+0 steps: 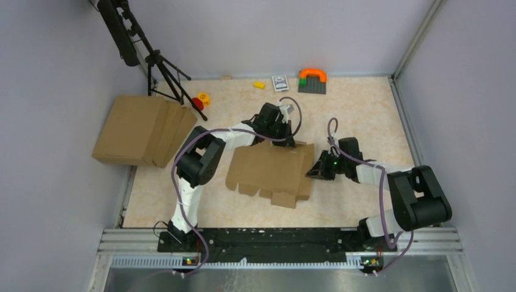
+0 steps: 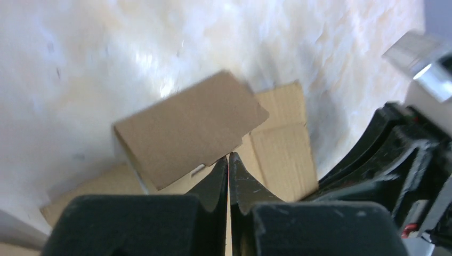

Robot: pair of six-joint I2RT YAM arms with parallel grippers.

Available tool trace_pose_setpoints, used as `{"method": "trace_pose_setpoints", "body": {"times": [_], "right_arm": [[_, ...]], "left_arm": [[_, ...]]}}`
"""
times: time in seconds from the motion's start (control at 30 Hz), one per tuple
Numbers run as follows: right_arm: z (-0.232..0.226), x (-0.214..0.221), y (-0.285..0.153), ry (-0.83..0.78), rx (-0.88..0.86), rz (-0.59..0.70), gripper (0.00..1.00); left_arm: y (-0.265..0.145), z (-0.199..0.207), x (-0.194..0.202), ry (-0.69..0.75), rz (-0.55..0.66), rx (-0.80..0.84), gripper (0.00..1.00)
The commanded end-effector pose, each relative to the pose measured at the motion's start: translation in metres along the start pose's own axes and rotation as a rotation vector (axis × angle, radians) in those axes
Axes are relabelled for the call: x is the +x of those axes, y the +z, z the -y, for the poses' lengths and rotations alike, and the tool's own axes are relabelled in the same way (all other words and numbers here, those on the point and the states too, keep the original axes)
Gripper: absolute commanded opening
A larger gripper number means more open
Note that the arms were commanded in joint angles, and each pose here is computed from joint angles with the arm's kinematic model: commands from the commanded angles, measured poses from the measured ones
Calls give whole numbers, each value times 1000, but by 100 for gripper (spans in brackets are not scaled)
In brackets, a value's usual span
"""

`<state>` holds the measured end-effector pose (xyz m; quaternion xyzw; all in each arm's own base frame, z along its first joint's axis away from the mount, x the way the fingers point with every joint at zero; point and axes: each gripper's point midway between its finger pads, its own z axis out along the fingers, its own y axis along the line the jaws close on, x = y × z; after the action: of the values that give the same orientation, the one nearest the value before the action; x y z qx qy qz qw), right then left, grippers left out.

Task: Fold the paper box

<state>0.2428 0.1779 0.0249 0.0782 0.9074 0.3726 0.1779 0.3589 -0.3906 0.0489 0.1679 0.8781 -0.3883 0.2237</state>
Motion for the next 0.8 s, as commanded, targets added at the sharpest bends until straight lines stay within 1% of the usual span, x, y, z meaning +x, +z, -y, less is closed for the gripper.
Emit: {"method": "trace_pose_setpoints", "body": {"times": [0.0, 0.23, 0.33, 0.5, 0.57, 0.67, 0.77], "right_arm": [[3, -4, -1, -39, 20, -1, 0], [6, -5, 0, -58, 38, -6, 0], [8, -3, -1, -52, 52, -16, 0], [10, -7, -2, -53, 71, -4, 0], [9, -8, -1, -48, 71, -2, 0], [11, -10, -1, -37, 86, 7, 0], [14, -13, 0, -28, 106, 20, 0]], "left_arm": [[4, 20, -52, 52, 116, 70, 0], [30, 4, -66, 40, 113, 47, 0], [40, -6, -57, -1, 44, 15, 0], [48, -35, -30, -65, -26, -89, 0], [48, -39, -26, -75, -40, -104, 0], [35, -25, -37, -39, -24, -81, 0], [4, 2, -57, 40, 42, -42, 0]]}}
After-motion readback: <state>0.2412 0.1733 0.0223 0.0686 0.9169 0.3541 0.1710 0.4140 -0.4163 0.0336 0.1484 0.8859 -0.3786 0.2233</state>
